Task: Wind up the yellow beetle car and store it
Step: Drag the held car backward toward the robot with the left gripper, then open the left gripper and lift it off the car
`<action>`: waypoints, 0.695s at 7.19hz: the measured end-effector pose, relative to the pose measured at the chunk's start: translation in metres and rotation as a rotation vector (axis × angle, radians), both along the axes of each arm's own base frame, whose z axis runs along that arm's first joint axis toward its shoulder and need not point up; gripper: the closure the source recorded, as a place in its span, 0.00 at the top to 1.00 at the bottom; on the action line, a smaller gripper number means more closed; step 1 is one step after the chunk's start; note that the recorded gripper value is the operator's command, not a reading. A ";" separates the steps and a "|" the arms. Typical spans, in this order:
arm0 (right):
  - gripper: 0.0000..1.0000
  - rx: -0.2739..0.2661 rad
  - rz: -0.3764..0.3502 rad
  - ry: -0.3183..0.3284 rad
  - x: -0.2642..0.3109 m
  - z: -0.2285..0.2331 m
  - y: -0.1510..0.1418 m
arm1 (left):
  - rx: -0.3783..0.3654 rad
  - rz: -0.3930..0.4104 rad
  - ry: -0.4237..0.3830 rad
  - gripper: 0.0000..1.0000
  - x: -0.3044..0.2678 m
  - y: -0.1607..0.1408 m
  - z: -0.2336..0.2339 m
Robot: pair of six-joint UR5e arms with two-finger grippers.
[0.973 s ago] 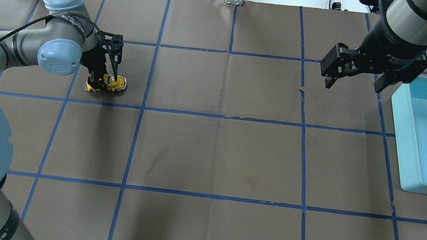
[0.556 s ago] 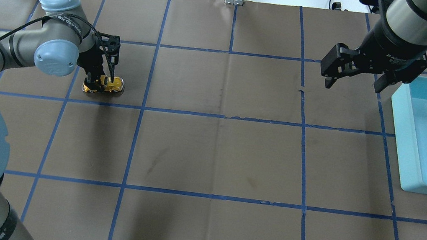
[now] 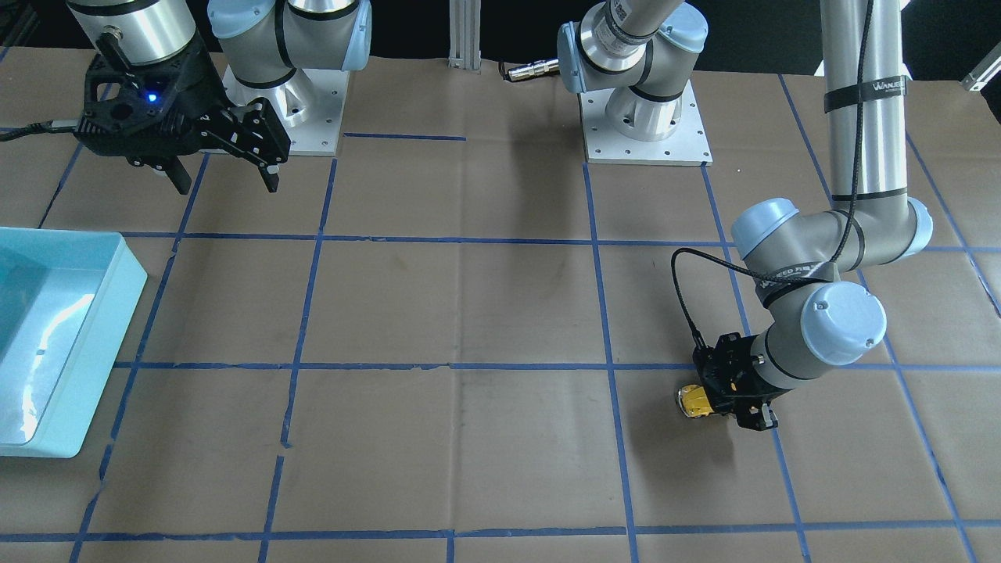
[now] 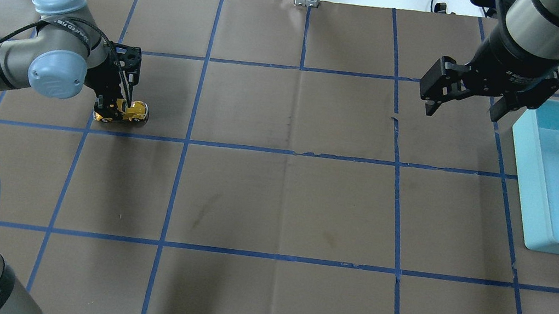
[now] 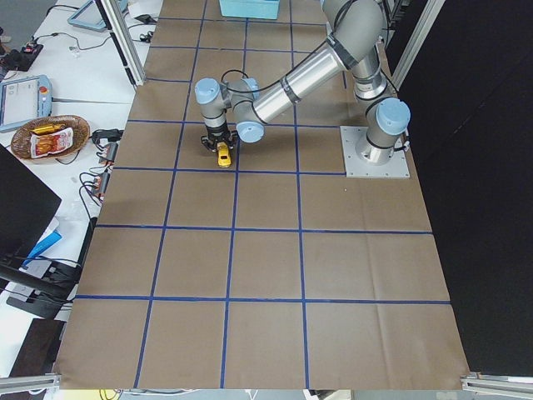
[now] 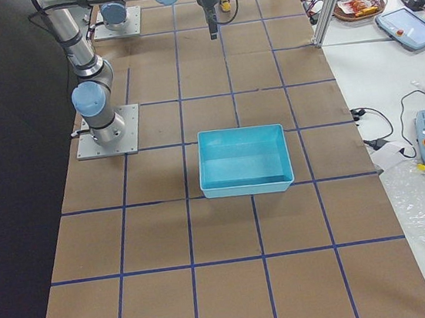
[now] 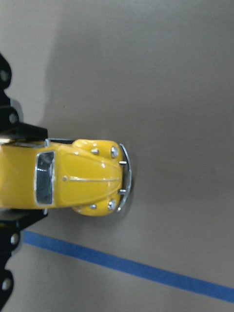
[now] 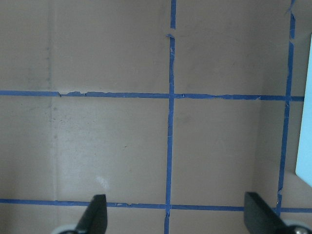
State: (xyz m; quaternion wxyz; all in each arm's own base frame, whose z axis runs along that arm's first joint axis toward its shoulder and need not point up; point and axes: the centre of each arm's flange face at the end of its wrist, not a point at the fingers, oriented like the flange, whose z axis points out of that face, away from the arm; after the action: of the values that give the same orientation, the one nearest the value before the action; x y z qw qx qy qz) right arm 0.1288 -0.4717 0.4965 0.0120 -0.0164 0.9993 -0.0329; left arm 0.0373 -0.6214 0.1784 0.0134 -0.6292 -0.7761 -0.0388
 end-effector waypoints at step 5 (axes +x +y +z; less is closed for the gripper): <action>0.99 0.000 0.000 0.000 0.000 0.000 0.000 | -0.028 0.017 -0.011 1.00 0.012 -0.005 0.016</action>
State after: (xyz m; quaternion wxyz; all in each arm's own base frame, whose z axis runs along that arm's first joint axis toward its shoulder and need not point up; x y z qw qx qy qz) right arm 0.1289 -0.4717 0.4965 0.0120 -0.0165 0.9993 -0.0329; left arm 0.0492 -0.6260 0.1948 0.0005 -0.6226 -0.7819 -0.0312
